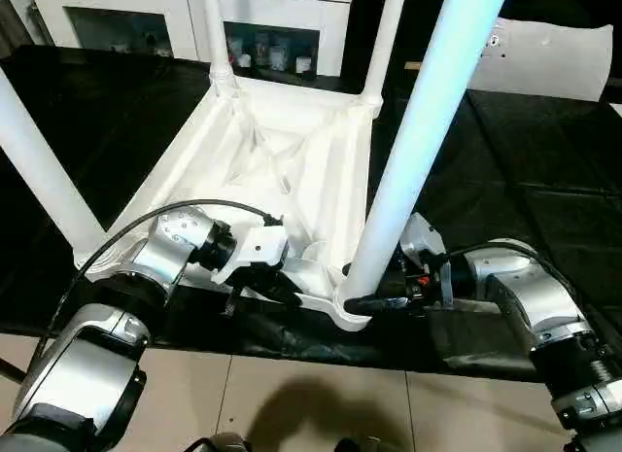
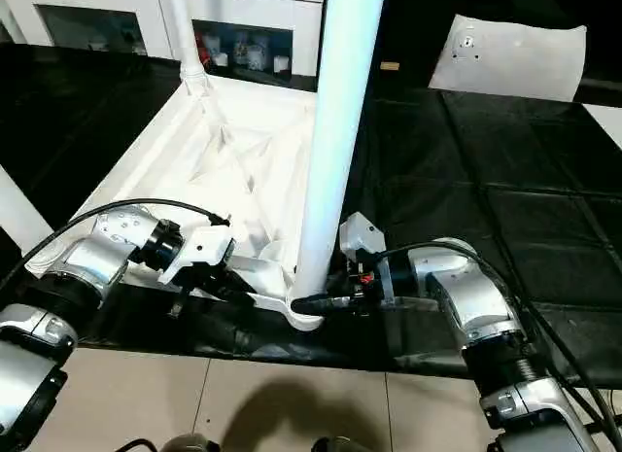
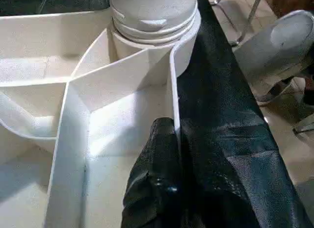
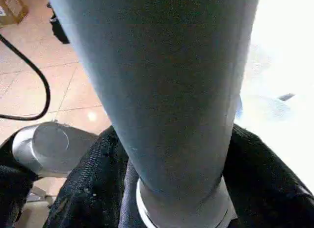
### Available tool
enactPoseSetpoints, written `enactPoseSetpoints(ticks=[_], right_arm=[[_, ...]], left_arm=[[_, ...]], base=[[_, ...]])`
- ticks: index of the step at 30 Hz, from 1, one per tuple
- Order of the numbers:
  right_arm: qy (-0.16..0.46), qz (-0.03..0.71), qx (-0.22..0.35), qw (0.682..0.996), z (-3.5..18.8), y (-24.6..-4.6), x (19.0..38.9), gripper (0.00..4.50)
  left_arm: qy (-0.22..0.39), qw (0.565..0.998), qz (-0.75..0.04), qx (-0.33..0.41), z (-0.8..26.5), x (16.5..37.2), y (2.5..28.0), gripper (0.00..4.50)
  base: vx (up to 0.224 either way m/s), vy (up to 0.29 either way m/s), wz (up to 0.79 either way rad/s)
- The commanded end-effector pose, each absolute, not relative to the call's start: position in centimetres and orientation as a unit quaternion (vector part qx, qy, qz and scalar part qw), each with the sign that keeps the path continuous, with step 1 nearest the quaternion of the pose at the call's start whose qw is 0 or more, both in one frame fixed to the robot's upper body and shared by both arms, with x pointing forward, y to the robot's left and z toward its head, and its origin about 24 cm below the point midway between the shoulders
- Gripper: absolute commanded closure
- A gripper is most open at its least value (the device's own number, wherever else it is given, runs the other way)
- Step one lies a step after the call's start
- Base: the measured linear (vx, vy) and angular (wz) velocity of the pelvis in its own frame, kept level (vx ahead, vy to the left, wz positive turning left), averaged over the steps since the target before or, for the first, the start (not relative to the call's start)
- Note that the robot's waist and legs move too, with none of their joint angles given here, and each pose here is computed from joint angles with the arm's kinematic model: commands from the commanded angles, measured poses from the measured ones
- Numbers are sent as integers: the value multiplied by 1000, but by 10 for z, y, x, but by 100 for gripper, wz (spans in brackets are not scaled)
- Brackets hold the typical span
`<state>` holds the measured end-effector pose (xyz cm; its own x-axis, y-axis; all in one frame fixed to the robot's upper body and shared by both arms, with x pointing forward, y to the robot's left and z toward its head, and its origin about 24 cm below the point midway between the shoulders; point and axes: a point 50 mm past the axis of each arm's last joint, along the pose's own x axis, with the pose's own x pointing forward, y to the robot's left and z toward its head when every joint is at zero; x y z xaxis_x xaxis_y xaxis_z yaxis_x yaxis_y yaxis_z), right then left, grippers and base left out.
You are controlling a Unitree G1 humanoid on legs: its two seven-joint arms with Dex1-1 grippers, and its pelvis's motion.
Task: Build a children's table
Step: Rotate leg to tighten
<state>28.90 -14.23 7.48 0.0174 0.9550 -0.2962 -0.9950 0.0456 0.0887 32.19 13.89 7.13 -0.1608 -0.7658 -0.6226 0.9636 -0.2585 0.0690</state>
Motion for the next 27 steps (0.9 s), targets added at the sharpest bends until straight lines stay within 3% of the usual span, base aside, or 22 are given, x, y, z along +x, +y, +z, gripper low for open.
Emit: enactPoseSetpoints(ticks=[1, 7, 12, 15, 16, 19, 21, 22, 26, 27], right_arm=[[146, 704, -79, 691, 74, -140, 287, 212], [148, 711, -77, 684, 72, -137, 287, 246], [147, 710, -64, 686, 69, -134, 282, 249], [146, 653, -44, 742, 60, -124, 281, 249], [146, 653, -44, 742, 60, -124, 281, 249], [158, 561, -28, 812, 45, -108, 283, 250], [162, 538, -19, 827, 43, -103, 284, 251], [166, 482, 13, 860, 39, -87, 288, 252], [173, 378, 47, 908, 38, -63, 298, 253], [173, 378, 47, 908, 38, -63, 298, 254]], left_arm=[[203, 531, -763, 306, 65, 317, 134, 450], [210, 532, -759, 312, 64, 318, 136, 450], [207, 561, -743, 301, 64, 321, 135, 450], [202, 632, -696, 273, 65, 329, 130, 450], [202, 632, -696, 273, 65, 329, 130, 450], [190, 698, -657, 214, 67, 332, 113, 450], [186, 712, -646, 202, 67, 333, 108, 450], [175, 748, -616, 174, 68, 334, 92, 450], [165, 796, -566, 136, 70, 338, 65, 450], [165, 796, -566, 136, 70, 338, 65, 450]], base=[[0, 0, 0], [0, 0, 0], [0, 0, 0], [0, 0, 0], [0, 0, 0], [0, 0, 0], [0, 0, 0], [0, 0, 0], [0, 0, 0], [0, 0, 0]])
